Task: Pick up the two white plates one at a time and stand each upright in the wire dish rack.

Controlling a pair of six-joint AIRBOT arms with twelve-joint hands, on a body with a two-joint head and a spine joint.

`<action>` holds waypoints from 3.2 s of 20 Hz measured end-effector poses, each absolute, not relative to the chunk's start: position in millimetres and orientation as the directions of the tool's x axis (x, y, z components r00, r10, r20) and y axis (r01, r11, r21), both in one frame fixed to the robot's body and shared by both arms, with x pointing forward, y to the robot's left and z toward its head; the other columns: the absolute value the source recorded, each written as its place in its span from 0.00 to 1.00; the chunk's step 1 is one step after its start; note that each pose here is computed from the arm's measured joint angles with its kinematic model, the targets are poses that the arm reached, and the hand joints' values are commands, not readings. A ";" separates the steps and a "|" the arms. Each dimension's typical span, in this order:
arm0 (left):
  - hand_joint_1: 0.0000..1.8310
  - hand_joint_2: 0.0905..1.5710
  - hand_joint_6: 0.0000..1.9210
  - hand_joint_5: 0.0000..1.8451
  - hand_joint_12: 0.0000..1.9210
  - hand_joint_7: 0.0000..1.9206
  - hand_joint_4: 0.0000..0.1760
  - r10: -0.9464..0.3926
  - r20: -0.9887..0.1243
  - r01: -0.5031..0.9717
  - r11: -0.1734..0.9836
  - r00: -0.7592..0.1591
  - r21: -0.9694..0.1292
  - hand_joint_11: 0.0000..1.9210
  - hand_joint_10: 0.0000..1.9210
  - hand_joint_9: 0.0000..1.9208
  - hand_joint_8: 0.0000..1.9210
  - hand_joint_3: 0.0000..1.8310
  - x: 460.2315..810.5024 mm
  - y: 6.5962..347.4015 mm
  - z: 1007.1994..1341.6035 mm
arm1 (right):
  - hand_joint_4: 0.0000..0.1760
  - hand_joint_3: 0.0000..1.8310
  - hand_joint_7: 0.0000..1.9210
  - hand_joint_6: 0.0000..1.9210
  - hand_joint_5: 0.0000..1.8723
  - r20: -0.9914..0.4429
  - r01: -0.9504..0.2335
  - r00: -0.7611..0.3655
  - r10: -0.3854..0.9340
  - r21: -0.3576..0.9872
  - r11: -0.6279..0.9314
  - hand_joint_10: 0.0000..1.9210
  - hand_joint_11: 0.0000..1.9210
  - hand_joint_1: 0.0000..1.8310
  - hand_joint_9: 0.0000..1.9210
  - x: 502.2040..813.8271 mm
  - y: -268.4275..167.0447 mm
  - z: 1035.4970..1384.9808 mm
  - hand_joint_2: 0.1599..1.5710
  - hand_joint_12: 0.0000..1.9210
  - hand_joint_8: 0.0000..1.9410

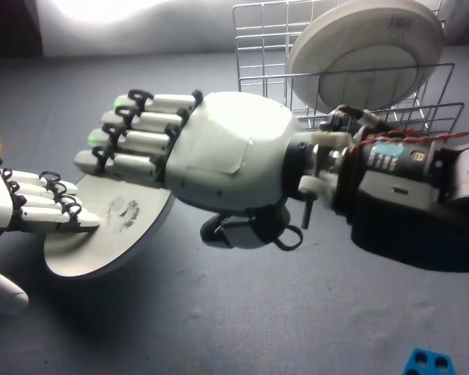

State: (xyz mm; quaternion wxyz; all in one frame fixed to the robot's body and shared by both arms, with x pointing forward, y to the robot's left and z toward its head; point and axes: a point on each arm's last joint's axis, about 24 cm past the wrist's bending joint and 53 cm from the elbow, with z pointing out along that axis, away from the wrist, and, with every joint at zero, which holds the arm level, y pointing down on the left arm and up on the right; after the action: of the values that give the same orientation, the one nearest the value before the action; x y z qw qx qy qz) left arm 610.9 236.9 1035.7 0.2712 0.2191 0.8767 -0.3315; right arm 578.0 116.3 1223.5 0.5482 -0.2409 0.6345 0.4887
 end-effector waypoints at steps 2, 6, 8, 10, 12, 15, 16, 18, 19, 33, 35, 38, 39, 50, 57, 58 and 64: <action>0.00 0.71 0.00 0.02 0.01 0.02 0.00 0.204 -0.621 0.564 0.684 -0.757 -0.463 0.00 0.00 0.01 0.00 0.00 610.9 236.9 1035.7 | 0.00 0.01 0.00 0.00 0.00 -0.932 -0.840 -0.285 0.224 0.355 0.411 0.00 0.00 0.62 0.00 581.4 119.9 1215.9 0.61 0.00 0.00; 0.00 0.71 0.00 0.02 0.01 0.02 0.00 0.205 -0.620 0.564 0.684 -0.757 -0.463 0.01 0.00 0.01 0.00 0.00 610.8 236.9 1035.7 | 0.00 0.01 0.00 0.00 0.00 -0.935 -0.828 -0.286 0.211 0.352 0.436 0.00 0.00 0.62 0.00 598.9 127.5 1198.6 0.62 0.00 0.00; 0.00 0.72 0.00 0.02 0.01 0.02 0.00 0.205 -0.620 0.564 0.684 -0.757 -0.462 0.02 0.00 0.02 0.00 0.00 610.7 237.0 1035.6 | 0.00 0.00 0.00 0.00 0.00 -0.930 -0.822 -0.293 0.220 0.363 0.440 0.00 0.00 0.63 0.00 605.4 133.8 1195.2 0.61 0.00 0.00; 0.00 0.71 0.00 0.02 0.01 0.03 0.00 0.205 -0.621 0.564 0.684 -0.757 -0.462 0.01 0.00 0.02 0.00 0.00 610.7 236.7 1035.6 | 0.00 0.00 0.00 0.00 0.00 -0.925 -0.815 -0.305 0.226 0.376 0.441 0.00 0.00 0.62 0.00 610.7 143.5 1189.1 0.61 0.00 0.00; 0.00 0.71 0.00 0.02 0.01 0.03 0.00 0.206 -0.620 0.565 0.684 -0.757 -0.462 0.01 0.00 0.02 0.00 0.00 610.5 236.6 1035.3 | 0.00 0.01 0.00 0.00 0.00 -0.925 -0.812 -0.307 0.223 0.377 0.445 0.00 0.00 0.63 0.00 614.1 149.0 1182.0 0.62 0.00 0.00; 0.00 0.71 0.00 0.01 0.01 0.02 0.00 0.209 -0.620 0.567 0.683 -0.756 -0.460 0.00 0.00 0.01 0.00 0.00 610.4 236.5 1035.3 | 0.00 0.01 0.00 0.00 0.00 -0.927 -0.806 -0.306 0.219 0.374 0.458 0.00 0.02 0.62 0.00 621.4 152.2 1172.7 0.63 0.01 0.00; 0.00 0.71 0.00 0.01 0.01 0.02 0.00 0.209 -0.620 0.566 0.683 -0.756 -0.461 0.00 0.00 0.01 0.00 0.00 610.4 236.5 1035.3 | 0.00 0.00 0.00 0.00 0.00 -0.926 -0.803 -0.307 0.220 0.376 0.462 0.00 0.00 0.62 0.00 623.8 152.9 1170.5 0.64 0.09 0.00; 0.00 0.71 0.00 0.01 0.01 0.02 0.00 0.209 -0.620 0.567 0.683 -0.756 -0.460 0.00 0.00 0.01 0.00 0.00 610.5 236.5 1035.4 | 0.00 0.00 0.00 0.00 0.00 -0.925 -0.801 -0.306 0.224 0.377 0.465 0.00 0.00 0.61 0.00 626.3 155.2 1166.2 0.66 0.13 0.00; 0.00 0.71 0.00 0.01 0.01 0.02 0.00 0.210 -0.621 0.568 0.682 -0.755 -0.460 0.00 0.00 0.01 0.00 0.00 610.6 235.8 1035.3 | 0.00 0.00 0.00 0.00 0.00 -0.925 -0.801 -0.307 0.223 0.378 0.465 0.00 0.00 0.63 0.00 626.3 156.7 1163.7 0.66 0.14 0.00; 0.00 0.71 0.01 0.02 0.01 0.03 0.00 0.219 -0.623 0.577 0.678 -0.751 -0.457 0.02 0.01 0.02 0.01 0.00 610.6 233.0 1035.0 | 0.00 0.00 0.46 0.57 0.40 -0.923 -0.799 -0.297 0.243 0.380 0.466 0.19 0.19 0.64 0.41 630.1 161.0 1159.0 0.74 0.73 0.46; 0.00 0.71 0.00 0.02 0.01 0.03 0.00 0.217 -0.621 0.575 0.677 -0.753 -0.460 0.02 0.01 0.02 0.00 0.00 610.3 232.5 1034.9 | 0.00 0.00 0.45 0.70 0.38 -0.924 -0.807 -0.272 0.268 0.371 0.459 0.60 0.28 0.72 0.42 630.1 160.2 1167.5 0.74 0.70 0.58; 0.00 0.71 0.00 0.02 0.00 0.03 0.00 0.223 -0.624 0.580 0.676 -0.749 -0.455 0.01 0.00 0.01 0.00 0.00 610.4 232.1 1035.1 | 0.00 0.00 0.47 0.63 0.44 -0.923 -0.810 -0.264 0.279 0.369 0.456 0.62 0.37 0.74 0.47 630.3 159.6 1170.5 0.70 0.65 0.56; 0.00 0.71 0.00 0.02 0.00 0.02 0.00 0.223 -0.628 0.583 0.674 -0.746 -0.453 0.01 0.00 0.01 0.00 0.00 611.6 231.0 1036.8 | 0.00 0.00 0.47 0.61 0.45 -0.923 -0.810 -0.262 0.282 0.369 0.456 0.61 0.39 0.75 0.48 630.4 159.5 1171.4 0.70 0.64 0.55; 0.00 0.71 0.00 0.02 0.01 0.04 0.00 0.241 -0.715 0.666 0.629 -0.657 -0.401 0.02 0.01 0.03 0.01 0.00 627.9 205.6 1072.7 | 0.00 0.00 0.49 0.60 0.44 -0.922 -0.804 -0.272 0.276 0.375 0.461 0.60 0.40 0.75 0.49 623.6 143.5 1163.9 0.69 0.64 0.52; 0.00 0.71 0.01 0.03 0.02 0.04 0.00 0.191 -0.792 0.707 0.601 -0.579 -0.372 0.02 0.00 0.02 0.00 0.00 633.7 199.6 1124.6 | 0.00 0.00 0.49 0.62 0.45 -0.919 -0.801 -0.286 0.271 0.384 0.458 0.61 0.38 0.75 0.47 613.8 127.0 1170.5 0.69 0.66 0.52; 0.00 0.71 0.01 0.03 0.02 0.04 0.00 0.198 -0.796 0.716 0.595 -0.572 -0.366 0.02 0.00 0.03 0.00 0.00 631.7 197.3 1126.7 | 0.00 0.00 0.49 0.61 0.46 -0.919 -0.802 -0.288 0.269 0.385 0.456 0.61 0.38 0.75 0.47 611.6 125.5 1171.3 0.69 0.66 0.52; 0.00 0.72 0.00 0.02 0.02 0.03 0.00 0.234 -0.833 0.749 0.600 -0.502 -0.283 0.01 0.00 0.02 0.00 0.00 633.6 210.7 1154.2 | 0.00 0.00 0.50 0.60 0.47 -0.910 -0.801 -0.317 0.266 0.408 0.439 0.61 0.38 0.75 0.48 589.0 104.2 1197.5 0.68 0.66 0.49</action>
State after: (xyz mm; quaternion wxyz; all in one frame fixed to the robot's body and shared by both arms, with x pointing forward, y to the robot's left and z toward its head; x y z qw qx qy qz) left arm 633.6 210.7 1154.2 0.3943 0.3059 0.8028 -0.3263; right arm 589.0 104.2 1197.5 0.5468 -0.2059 0.6486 0.4878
